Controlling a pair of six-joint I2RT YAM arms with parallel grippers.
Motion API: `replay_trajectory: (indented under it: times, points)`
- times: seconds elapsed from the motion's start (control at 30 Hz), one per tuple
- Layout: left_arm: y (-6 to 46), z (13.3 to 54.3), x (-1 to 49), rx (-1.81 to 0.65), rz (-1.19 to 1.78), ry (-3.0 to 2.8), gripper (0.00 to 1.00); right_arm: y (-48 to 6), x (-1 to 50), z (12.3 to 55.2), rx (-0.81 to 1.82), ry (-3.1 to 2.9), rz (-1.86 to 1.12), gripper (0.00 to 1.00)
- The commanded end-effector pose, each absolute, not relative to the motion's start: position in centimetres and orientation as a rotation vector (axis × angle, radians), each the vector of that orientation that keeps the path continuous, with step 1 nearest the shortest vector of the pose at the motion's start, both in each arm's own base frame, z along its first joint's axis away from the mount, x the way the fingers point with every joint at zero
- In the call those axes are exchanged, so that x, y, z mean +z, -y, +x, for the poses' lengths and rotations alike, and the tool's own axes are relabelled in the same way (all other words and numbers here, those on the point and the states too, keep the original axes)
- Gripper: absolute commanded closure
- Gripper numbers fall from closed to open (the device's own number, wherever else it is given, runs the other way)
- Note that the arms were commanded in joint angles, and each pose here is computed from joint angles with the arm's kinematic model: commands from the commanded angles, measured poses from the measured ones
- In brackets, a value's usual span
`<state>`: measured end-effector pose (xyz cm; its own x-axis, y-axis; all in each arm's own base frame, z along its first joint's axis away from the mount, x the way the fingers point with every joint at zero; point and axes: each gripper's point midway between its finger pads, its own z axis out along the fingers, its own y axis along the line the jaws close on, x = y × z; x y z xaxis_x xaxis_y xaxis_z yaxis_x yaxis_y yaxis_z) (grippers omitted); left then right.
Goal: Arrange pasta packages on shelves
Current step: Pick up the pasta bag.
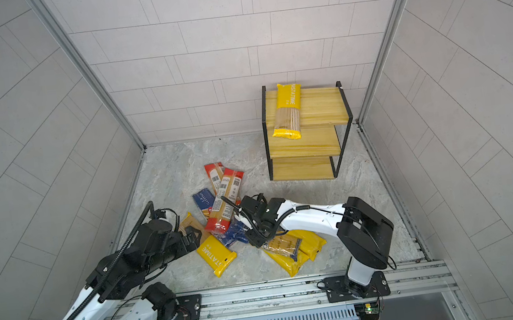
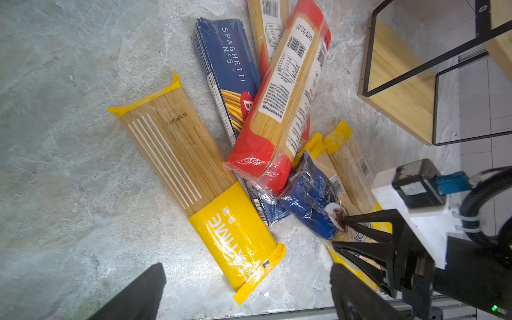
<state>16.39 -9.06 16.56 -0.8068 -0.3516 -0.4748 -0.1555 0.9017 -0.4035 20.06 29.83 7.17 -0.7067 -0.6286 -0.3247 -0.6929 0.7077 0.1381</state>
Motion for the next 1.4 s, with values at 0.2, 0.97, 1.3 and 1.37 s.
replay_trajectory:
  times: [0.2,0.97,1.3,1.37]
  points:
    - [9.1,16.4,17.1,-0.494,-0.355,-2.487,0.01,-22.4,7.7,19.5,-0.002,-2.700,-1.013,0.34]
    - [8.7,14.8,16.7,-0.561,-0.346,-2.470,0.02,-24.4,-0.6,17.3,0.044,-2.883,-1.052,0.20]
    - [8.5,14.7,17.2,-0.561,-0.356,-2.455,0.02,-27.4,0.9,16.8,0.308,-2.890,-1.038,0.81]
    - [8.4,14.7,17.5,-0.562,-0.354,-2.450,0.02,-28.0,2.0,16.8,0.382,-2.873,-1.026,0.81]
